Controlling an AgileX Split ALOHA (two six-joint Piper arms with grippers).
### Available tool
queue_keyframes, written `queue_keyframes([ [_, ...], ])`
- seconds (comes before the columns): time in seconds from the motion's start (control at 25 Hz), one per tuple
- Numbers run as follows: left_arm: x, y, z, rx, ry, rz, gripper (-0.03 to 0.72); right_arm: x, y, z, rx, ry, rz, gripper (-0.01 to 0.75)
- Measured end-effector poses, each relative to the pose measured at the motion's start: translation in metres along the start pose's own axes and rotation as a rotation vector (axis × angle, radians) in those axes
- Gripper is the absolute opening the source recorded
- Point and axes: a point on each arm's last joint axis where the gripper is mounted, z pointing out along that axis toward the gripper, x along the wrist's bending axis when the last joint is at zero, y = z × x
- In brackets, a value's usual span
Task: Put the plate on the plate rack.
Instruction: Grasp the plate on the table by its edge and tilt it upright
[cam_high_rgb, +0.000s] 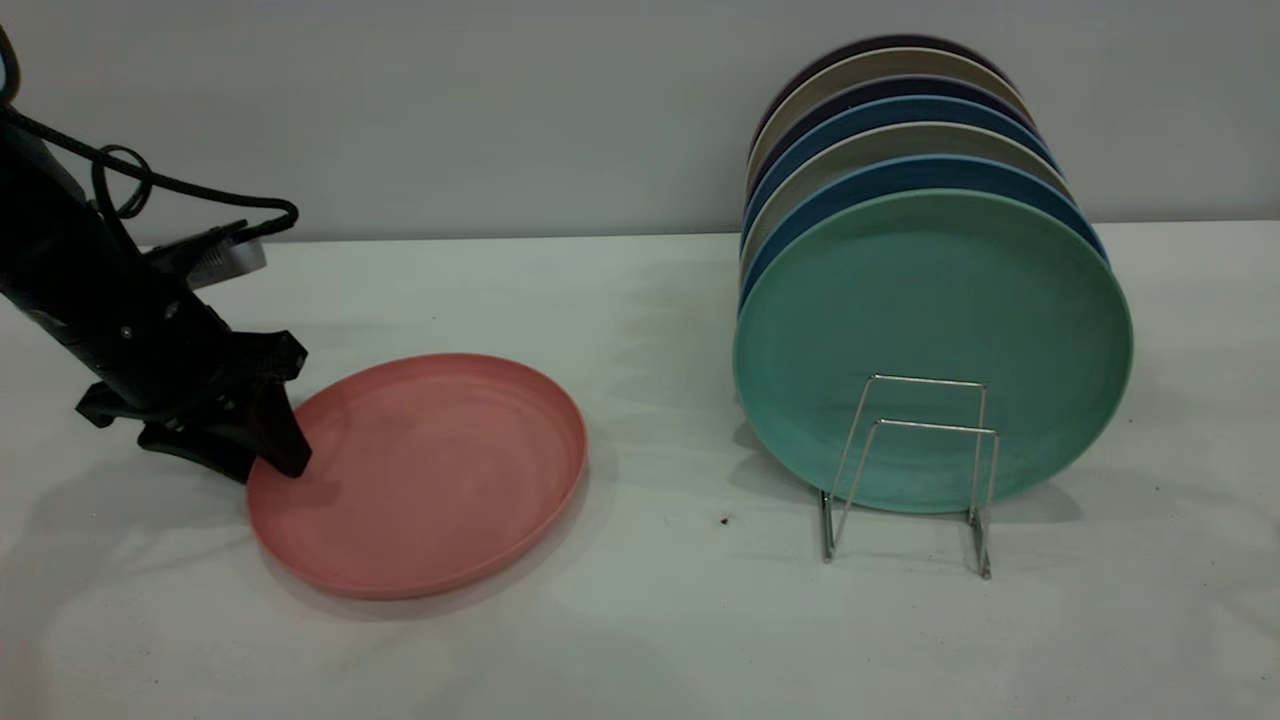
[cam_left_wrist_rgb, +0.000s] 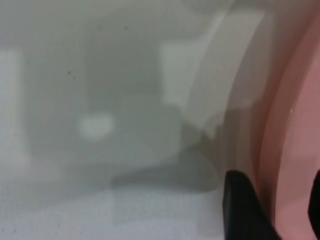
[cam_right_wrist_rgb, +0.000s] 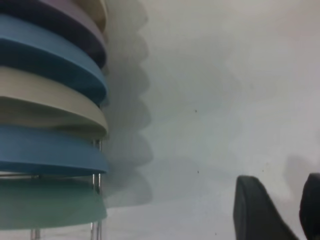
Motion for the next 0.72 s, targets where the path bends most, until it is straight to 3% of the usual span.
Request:
queue_keyframes([
  [0.32, 0.0, 0.0, 0.0, 0.0, 0.0, 0.001, 0.156, -0.0006, -0.0007, 0.0013, 0.004, 0.0, 0.001, 0.243],
  [0.72, 0.0001, 0.0001, 0.0, -0.001, 0.001, 0.013, 0.028, -0.0006, -0.0007, 0.0013, 0.004, 0.0, 0.001, 0.243],
])
